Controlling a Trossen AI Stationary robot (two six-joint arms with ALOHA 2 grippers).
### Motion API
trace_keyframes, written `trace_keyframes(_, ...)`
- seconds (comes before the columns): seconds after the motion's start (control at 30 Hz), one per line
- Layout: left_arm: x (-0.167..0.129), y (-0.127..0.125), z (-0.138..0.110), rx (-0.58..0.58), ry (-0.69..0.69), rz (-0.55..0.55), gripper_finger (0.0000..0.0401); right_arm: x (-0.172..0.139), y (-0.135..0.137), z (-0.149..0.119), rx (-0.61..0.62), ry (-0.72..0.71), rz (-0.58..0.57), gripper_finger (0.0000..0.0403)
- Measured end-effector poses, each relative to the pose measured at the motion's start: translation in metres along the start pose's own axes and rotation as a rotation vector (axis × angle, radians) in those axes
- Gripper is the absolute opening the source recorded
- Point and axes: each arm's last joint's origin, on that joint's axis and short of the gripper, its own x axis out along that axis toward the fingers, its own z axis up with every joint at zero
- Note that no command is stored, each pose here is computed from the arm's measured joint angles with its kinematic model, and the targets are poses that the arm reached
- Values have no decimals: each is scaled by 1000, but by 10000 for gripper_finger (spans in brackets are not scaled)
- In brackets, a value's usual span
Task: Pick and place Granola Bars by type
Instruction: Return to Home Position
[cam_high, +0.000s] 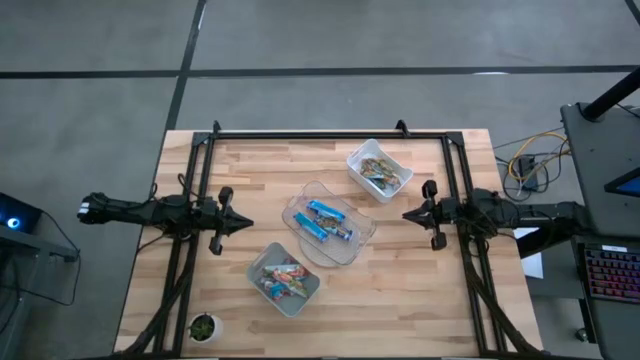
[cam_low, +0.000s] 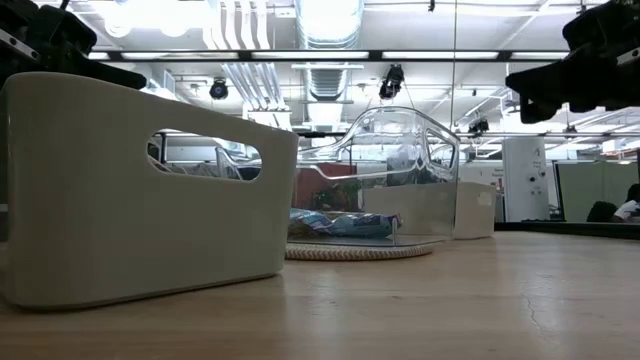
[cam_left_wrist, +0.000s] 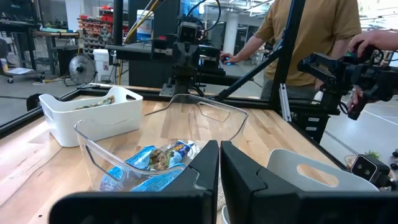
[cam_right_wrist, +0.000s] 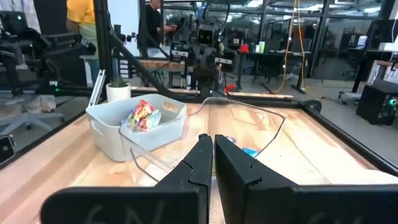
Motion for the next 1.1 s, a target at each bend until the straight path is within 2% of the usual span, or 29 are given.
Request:
trace_keyframes(0.2,0,0,0,0,0,-1,0,0,0,-2,-47,27,-2,9)
trace_keyframes(0.37,0,0,0,0,0,0,0,-1,0,-3,-19,25,-2,9)
trace_keyframes(0.63,0,0,0,0,0,-1,0,-8,0,0,-43,-17,-5,9)
trace_keyframes(1.1,0,0,0,0,0,0,0,-8,0,0,-38,-11,-11,9)
